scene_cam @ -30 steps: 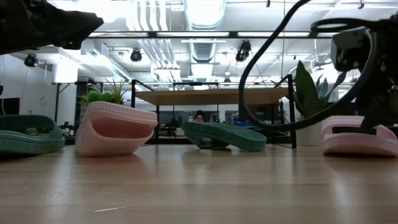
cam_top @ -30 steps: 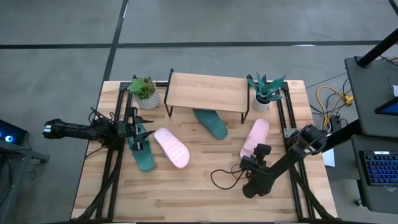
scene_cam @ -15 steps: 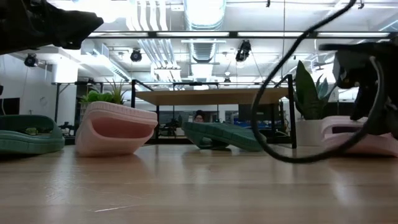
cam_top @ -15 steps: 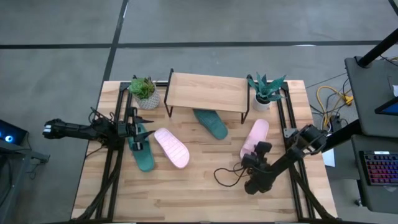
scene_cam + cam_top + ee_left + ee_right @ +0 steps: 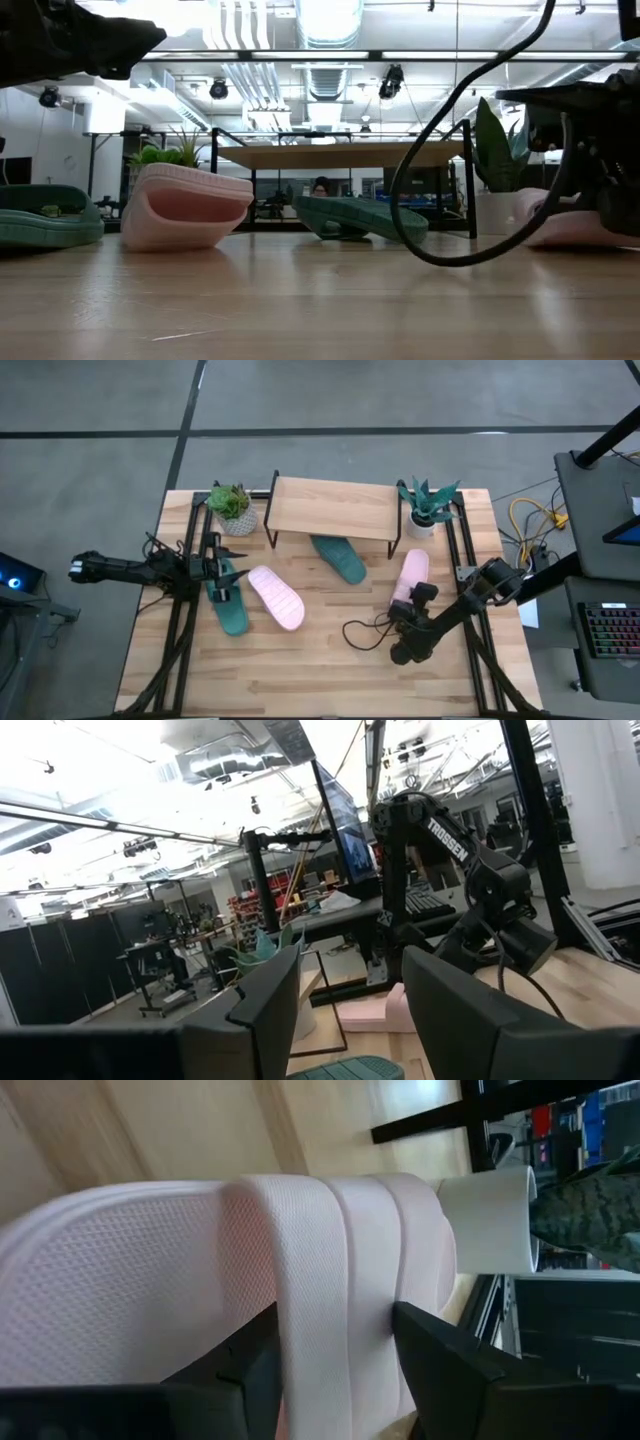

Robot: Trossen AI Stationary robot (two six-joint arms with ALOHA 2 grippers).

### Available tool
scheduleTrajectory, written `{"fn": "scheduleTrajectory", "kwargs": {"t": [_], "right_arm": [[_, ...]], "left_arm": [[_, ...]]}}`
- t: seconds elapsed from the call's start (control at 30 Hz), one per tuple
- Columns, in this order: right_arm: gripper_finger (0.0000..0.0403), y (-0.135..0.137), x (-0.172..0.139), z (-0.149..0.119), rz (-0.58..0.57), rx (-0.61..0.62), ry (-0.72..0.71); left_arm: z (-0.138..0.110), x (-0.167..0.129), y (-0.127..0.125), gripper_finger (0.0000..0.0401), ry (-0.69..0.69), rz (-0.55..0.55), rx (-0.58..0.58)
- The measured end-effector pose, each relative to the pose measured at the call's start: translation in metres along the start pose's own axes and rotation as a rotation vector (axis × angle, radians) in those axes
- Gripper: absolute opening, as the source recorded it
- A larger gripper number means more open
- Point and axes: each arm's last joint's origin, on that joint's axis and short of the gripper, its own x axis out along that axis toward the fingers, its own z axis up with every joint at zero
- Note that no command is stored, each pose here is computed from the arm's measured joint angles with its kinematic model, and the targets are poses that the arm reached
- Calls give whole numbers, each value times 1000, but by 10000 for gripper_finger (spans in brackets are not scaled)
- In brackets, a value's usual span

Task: Pick and place slides into the shelf
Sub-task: Put the right pink slides on the shelf

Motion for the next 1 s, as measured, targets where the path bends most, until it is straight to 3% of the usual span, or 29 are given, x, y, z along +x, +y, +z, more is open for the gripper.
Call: {"fn": "scheduleTrajectory", "kwargs": {"t": [0.1, 0.37, 0.77, 1.0], "right_arm": [[142, 0, 0, 1, 0, 3, 3], [18, -1, 0, 1, -5, -13, 3], [13, -22, -39, 27, -28, -58, 11], [13, -44, -74, 48, 86, 17, -68]], "left_arm": [[0, 0, 0, 164, -1, 0, 0], [0, 0, 0, 164, -2, 1, 0], [0, 0, 0, 164, -1, 1, 0], [1, 0, 0, 164, -6, 2, -1]]}}
